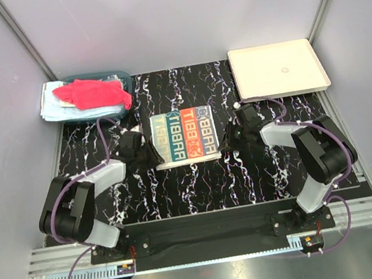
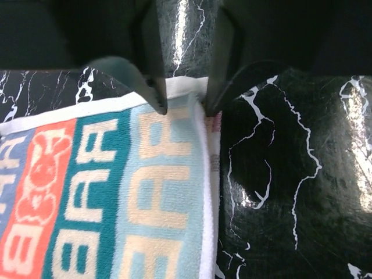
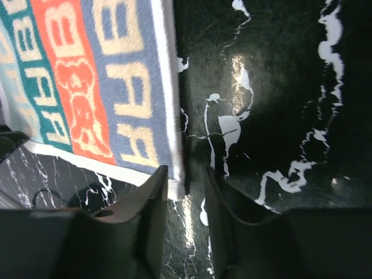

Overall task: Fold and stack the towels
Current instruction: Fold the towel

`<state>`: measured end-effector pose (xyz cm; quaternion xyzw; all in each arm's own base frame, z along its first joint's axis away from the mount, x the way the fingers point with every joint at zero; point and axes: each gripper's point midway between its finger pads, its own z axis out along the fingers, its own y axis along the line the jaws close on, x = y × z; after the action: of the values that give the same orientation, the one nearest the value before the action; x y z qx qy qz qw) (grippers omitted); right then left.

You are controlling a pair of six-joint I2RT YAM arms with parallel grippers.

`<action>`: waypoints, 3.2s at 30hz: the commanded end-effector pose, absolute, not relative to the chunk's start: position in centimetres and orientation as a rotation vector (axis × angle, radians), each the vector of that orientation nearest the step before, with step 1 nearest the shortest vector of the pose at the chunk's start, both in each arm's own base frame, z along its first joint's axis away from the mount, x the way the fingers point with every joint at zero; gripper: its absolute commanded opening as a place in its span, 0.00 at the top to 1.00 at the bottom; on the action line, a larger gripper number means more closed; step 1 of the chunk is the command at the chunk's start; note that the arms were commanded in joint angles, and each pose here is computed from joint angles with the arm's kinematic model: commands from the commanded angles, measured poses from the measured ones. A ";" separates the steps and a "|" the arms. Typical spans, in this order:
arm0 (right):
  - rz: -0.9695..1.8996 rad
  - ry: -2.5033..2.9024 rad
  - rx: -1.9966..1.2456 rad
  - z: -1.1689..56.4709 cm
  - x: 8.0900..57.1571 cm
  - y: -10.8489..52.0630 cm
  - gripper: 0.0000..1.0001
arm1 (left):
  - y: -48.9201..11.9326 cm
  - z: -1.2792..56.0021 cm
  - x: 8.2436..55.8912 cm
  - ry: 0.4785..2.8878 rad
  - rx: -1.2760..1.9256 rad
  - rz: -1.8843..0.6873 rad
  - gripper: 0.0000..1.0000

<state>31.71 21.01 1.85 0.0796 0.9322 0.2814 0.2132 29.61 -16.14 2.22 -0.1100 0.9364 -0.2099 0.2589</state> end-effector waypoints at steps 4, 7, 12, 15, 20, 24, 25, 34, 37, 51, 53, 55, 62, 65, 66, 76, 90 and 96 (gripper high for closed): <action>0.640 2.492 0.185 7.5 35.0 20.3 0.51 | -14.7 8.3 32.7 2.435 -0.279 -0.432 0.48; 0.568 2.447 0.167 10.2 38.5 20.4 0.49 | -14.3 10.5 34.7 2.399 -0.275 -0.368 0.39; 0.523 2.415 0.141 11.6 45.0 22.1 0.50 | -14.3 14.1 40.1 2.335 -0.275 -0.300 0.35; 0.483 2.449 0.168 9.9 47.1 21.6 0.52 | -13.6 13.7 43.9 2.349 -0.281 -0.230 0.38; 0.513 2.446 0.158 9.6 50.3 22.1 0.53 | -13.0 10.4 47.2 2.424 -0.272 -0.200 0.44; 0.503 2.496 0.139 7.3 51.3 22.5 0.55 | -12.2 8.2 48.4 2.472 -0.277 -0.153 0.47; 0.496 2.506 0.142 6.8 51.3 22.4 0.55 | -12.1 8.2 48.9 2.469 -0.277 -0.157 0.47; 0.460 2.574 0.166 2.2 51.8 22.2 0.57 | -11.9 4.3 50.0 2.522 -0.273 -0.126 0.47; 0.445 2.572 0.185 1.7 52.1 21.8 0.59 | -11.5 3.4 50.1 2.529 -0.282 -0.097 0.47; 0.474 2.562 0.197 0.6 52.1 22.1 0.67 | -12.5 3.2 51.1 2.432 -0.323 -0.212 0.50; 0.483 2.558 0.202 0.7 52.2 22.2 0.68 | -12.9 3.3 51.3 2.415 -0.322 -0.241 0.50; 0.487 2.556 0.203 0.6 52.3 22.2 0.70 | -13.0 3.3 51.7 2.404 -0.328 -0.253 0.50; 0.477 2.556 0.200 0.4 52.4 22.1 0.80 | -13.2 2.2 52.1 2.402 -0.348 -0.290 0.51; 0.481 2.552 0.198 0.4 52.5 22.2 0.84 | -13.5 2.1 52.3 2.384 -0.360 -0.336 0.51; 0.484 2.552 0.197 0.4 52.5 22.2 0.85 | -13.9 2.3 52.2 2.386 -0.350 -0.371 0.53; 0.501 2.519 0.173 1.5 53.1 22.5 0.93 | -13.9 3.0 52.7 2.361 -0.357 -0.437 0.83; 0.535 2.348 0.113 7.9 54.9 22.4 0.98 | -14.7 9.7 53.6 2.138 -0.279 -0.552 1.00; 0.560 2.243 0.111 12.0 54.6 22.1 0.98 | -14.2 13.6 52.7 2.032 -0.259 -0.554 1.00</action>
<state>52.80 22.23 4.18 0.0533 0.9280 0.1964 0.3122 50.94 -14.18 6.28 -0.1223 0.8879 -0.1989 0.3964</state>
